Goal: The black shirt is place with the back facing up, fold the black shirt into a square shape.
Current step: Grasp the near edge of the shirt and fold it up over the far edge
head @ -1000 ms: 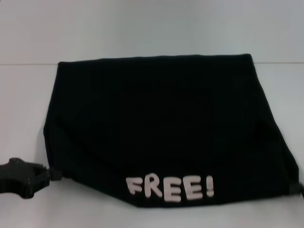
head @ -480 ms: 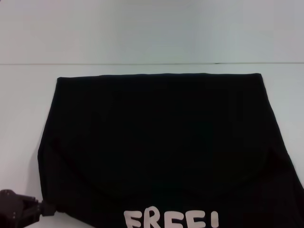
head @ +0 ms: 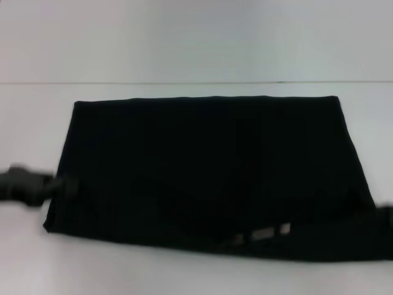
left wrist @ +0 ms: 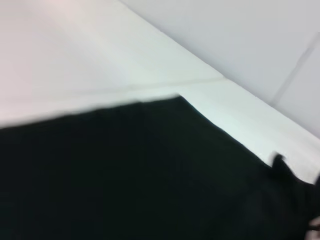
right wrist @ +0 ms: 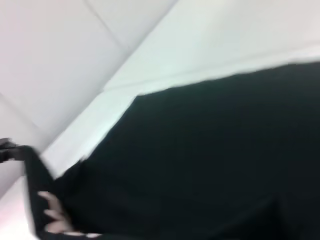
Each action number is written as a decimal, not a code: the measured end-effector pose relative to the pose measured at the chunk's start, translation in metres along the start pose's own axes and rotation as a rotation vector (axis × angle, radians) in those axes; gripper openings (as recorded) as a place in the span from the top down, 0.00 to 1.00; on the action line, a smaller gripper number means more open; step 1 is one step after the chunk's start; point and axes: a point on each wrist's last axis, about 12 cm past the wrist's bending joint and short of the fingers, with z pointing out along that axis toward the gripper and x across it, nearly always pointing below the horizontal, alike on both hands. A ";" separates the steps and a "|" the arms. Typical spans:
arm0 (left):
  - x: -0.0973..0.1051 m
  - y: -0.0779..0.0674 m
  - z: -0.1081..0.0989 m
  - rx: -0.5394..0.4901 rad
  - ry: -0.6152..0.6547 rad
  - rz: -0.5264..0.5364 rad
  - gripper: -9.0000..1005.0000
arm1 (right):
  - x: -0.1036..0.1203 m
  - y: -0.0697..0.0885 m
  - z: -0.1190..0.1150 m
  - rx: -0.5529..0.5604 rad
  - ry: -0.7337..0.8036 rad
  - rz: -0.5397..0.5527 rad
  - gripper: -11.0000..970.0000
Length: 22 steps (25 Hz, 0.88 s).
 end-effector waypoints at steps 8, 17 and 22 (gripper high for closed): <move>-0.062 0.036 0.061 -0.190 0.013 0.030 0.98 | -0.068 -0.021 0.057 0.160 0.007 -0.030 0.95; -0.085 0.053 0.096 -0.403 0.023 0.081 0.99 | -0.109 -0.030 0.110 0.344 -0.018 -0.077 0.95; -0.090 0.057 0.102 -0.455 0.017 0.099 0.98 | -0.127 -0.028 0.126 0.394 -0.028 -0.120 0.95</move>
